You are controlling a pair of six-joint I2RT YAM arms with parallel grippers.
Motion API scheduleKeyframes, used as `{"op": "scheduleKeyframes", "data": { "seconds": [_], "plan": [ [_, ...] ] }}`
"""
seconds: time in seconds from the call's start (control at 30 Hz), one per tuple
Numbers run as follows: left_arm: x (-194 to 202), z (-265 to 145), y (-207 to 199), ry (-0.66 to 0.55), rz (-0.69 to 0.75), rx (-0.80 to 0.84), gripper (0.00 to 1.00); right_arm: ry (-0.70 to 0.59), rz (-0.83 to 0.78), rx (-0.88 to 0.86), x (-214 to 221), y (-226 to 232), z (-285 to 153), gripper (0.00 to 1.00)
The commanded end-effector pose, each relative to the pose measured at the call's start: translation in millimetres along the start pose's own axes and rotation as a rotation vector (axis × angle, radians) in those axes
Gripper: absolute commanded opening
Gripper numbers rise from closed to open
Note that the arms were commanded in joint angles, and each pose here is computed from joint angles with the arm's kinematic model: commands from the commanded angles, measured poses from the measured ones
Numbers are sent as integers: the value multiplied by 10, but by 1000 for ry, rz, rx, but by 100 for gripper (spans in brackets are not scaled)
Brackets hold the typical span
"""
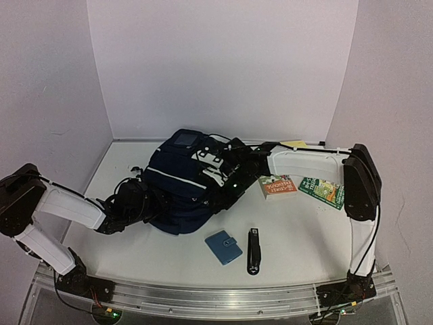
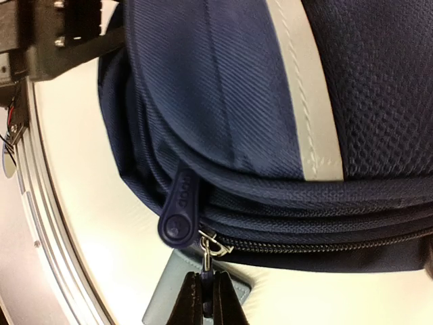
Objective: Pack the student bag
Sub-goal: Unzip the student bag at the center of the board.
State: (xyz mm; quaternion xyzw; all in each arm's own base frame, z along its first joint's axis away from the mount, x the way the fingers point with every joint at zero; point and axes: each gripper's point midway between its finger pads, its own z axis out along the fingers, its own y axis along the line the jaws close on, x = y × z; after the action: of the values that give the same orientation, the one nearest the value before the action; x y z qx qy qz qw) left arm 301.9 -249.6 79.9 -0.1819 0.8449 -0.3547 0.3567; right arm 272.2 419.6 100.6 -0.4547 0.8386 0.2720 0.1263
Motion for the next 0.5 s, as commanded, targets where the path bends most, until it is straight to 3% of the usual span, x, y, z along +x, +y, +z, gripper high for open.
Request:
{"op": "scheduleKeyframes", "data": {
  "seconds": [0.0, 0.13, 0.2, 0.47],
  "plan": [
    [-71, -67, -112, -31, -10, 32, 31, -96, -113, -41, -237, 310, -350, 0],
    [-122, -136, -119, -58, -31, 43, 10, -152, -43, 4, -537, -39, -395, 0],
    [-181, -159, -144, -88, -62, 61, 1, -162, -34, -40, -631, 40, -363, 0],
    [-441, -153, -154, -242, -171, 38, 0, -91, -67, -158, -431, 654, -149, 0]
  ]
}}
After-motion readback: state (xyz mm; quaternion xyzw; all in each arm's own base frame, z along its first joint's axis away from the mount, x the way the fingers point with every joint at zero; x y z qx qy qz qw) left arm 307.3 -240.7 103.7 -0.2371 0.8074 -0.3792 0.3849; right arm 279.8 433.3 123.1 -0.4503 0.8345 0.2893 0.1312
